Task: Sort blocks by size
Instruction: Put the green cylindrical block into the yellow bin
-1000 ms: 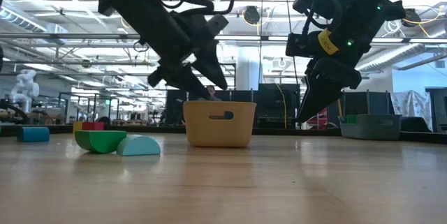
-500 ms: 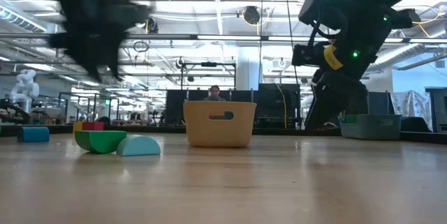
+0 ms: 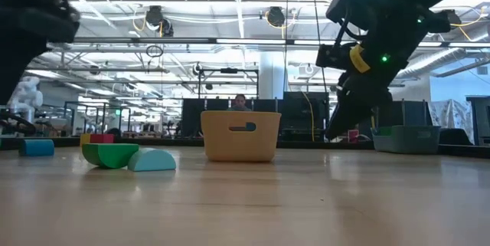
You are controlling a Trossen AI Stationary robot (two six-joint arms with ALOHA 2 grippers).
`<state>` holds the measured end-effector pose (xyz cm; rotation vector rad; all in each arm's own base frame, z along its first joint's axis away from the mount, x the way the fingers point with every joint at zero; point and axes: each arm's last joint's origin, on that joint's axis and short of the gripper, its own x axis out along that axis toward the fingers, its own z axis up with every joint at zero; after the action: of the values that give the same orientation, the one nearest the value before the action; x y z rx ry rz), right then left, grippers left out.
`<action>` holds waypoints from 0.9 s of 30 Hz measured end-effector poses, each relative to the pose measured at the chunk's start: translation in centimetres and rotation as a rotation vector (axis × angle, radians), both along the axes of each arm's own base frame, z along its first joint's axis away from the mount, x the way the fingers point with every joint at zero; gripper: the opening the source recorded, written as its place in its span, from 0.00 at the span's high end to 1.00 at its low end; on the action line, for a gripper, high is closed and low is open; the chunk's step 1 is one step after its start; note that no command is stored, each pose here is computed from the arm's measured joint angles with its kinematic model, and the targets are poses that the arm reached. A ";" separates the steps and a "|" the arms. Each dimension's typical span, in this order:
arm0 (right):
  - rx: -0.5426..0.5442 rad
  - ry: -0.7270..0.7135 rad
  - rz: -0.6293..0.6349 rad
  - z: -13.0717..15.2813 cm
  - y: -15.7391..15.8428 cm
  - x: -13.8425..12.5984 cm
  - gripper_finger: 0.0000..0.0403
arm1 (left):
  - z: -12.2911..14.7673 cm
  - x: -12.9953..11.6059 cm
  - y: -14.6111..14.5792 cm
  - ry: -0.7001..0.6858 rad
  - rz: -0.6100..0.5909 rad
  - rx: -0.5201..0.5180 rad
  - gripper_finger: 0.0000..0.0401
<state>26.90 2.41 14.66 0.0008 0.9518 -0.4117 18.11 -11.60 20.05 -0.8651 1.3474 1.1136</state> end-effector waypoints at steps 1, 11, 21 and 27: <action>-0.001 -0.002 0.003 0.0 0.0 0.0 0.63 | -0.3 -0.2 -0.2 0.004 0.010 0.014 0.43; -0.003 -0.018 0.008 -0.2 0.0 0.0 0.63 | -4.0 -1.7 0.1 0.038 0.068 0.011 0.43; 0.027 -0.030 -0.038 -1.5 -0.1 -1.0 0.63 | -6.6 -2.2 0.6 -0.037 0.071 -0.035 0.43; 0.027 -0.031 -0.039 -1.6 -0.1 -1.1 0.63 | -6.6 -2.0 0.5 -0.055 0.062 -0.034 0.55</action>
<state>25.84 2.27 13.09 0.0504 0.9283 -0.4330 16.08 -11.12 13.44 -0.9616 1.3044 1.1094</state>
